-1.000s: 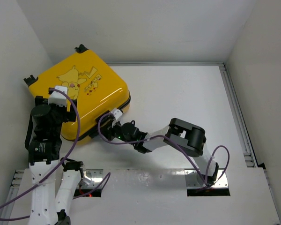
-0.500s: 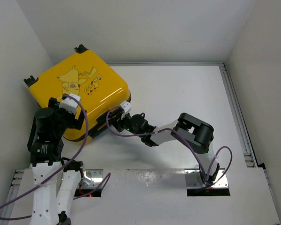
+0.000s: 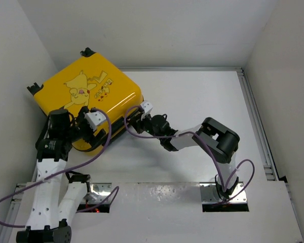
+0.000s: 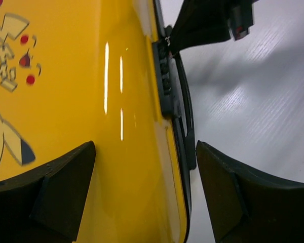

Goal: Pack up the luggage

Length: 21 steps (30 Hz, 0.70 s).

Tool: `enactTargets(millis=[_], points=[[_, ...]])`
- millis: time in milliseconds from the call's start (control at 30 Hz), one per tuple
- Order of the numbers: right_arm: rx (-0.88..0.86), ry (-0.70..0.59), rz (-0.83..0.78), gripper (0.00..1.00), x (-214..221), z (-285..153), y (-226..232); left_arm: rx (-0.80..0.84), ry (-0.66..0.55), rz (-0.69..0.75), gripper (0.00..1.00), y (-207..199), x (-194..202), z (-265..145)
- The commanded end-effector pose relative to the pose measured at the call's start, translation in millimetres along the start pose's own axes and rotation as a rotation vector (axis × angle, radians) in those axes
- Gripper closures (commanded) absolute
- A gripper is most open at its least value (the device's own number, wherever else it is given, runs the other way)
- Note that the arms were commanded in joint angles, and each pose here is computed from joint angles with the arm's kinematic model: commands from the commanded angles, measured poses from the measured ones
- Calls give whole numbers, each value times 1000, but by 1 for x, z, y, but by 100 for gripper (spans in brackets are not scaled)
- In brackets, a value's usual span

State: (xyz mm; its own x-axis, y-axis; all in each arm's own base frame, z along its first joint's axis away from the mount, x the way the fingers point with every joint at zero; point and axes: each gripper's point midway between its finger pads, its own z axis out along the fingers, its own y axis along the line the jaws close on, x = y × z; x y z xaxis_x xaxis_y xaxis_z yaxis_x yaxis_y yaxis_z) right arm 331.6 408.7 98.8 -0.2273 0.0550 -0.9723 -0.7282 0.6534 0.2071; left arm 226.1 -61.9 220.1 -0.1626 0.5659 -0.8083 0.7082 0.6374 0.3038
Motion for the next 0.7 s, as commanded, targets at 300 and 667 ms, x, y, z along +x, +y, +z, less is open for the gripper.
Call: enactTargets(millis=[300, 667], points=[[79, -52, -15, 100, -17, 30, -20, 73, -42, 201, 17, -18, -14, 34], [121, -62, 37, 100, -23, 45, -27, 159, 67, 72, 22, -60, -2, 79]])
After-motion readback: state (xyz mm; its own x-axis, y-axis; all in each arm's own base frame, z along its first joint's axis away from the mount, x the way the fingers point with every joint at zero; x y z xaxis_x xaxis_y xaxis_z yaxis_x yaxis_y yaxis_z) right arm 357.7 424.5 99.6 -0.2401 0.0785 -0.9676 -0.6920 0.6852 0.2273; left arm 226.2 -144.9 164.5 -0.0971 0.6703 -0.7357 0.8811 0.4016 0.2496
